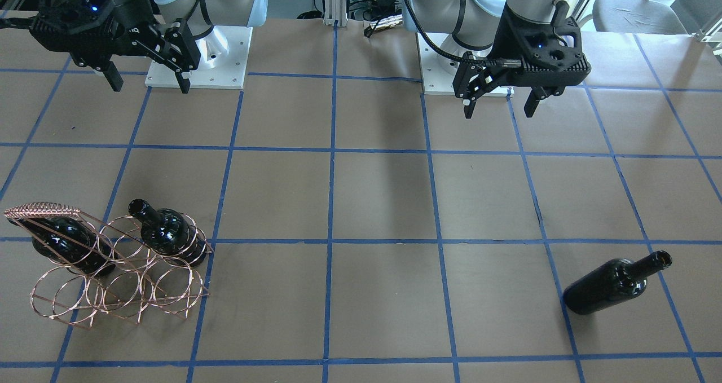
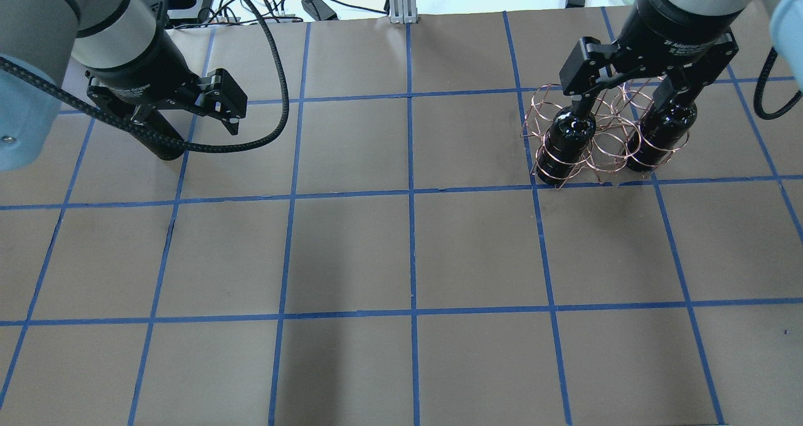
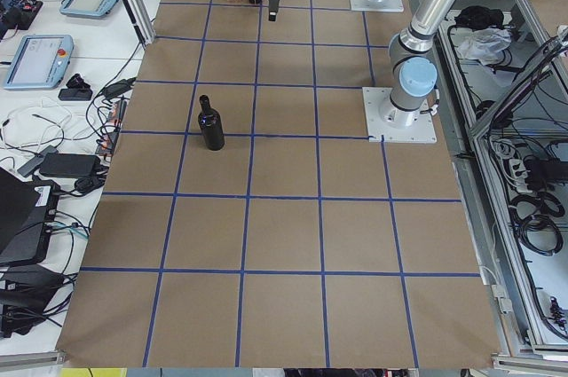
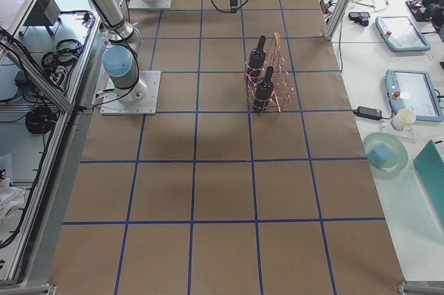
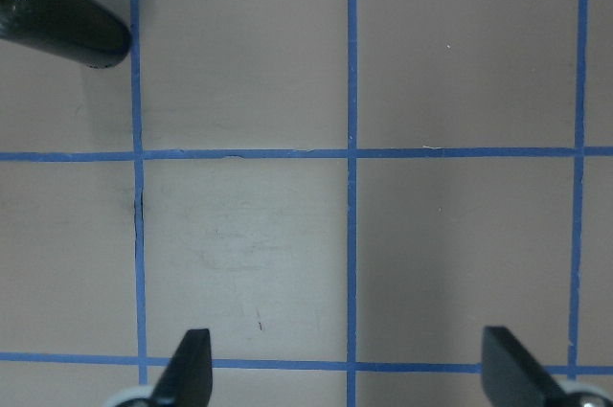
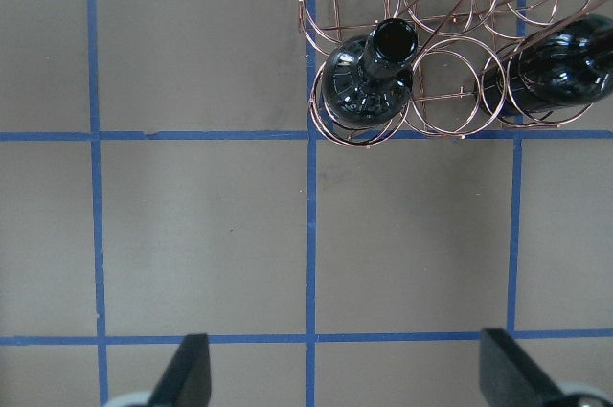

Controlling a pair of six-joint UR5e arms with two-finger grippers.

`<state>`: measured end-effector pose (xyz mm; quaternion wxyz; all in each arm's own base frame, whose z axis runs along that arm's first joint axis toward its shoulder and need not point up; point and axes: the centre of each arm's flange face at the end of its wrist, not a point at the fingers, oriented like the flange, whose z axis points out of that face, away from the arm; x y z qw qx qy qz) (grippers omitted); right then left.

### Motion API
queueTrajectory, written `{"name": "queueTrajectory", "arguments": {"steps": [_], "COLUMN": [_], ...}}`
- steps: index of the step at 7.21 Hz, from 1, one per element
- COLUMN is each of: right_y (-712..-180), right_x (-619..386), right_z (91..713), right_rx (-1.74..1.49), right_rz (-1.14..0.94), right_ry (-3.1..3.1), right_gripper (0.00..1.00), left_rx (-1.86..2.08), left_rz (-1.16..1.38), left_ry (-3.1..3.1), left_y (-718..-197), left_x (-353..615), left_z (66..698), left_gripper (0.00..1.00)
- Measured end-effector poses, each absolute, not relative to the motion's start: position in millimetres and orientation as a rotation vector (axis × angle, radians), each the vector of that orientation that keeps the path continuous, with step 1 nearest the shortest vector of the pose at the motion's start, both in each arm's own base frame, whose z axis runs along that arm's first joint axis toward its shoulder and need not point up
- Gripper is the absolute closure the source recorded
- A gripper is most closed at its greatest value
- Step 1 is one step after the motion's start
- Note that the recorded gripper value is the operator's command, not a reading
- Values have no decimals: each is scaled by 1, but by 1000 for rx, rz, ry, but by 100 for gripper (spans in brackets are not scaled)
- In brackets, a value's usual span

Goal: Place wine into wine basket

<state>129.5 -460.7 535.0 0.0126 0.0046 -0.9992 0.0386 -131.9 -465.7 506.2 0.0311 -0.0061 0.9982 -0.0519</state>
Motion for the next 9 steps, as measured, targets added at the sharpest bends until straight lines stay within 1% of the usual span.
{"name": "queueTrajectory", "arguments": {"steps": [4,7,9], "right_y": [-461,-461,-461], "right_x": [129,129,129], "right_z": [535,535,535], "right_rx": [12,12,12], "right_rz": [120,120,120], "right_ry": [-3114,-3114,-3114], "right_gripper": [0,0,0], "left_rx": [-108,-93,-30], "left_rz": [-131,-148,-157], "left_ry": [3113,3124,3113], "left_y": [-471,-503,-542], "left_x": [-117,-17,43], "left_z": [506,512,513], "left_gripper": [0,0,0]}}
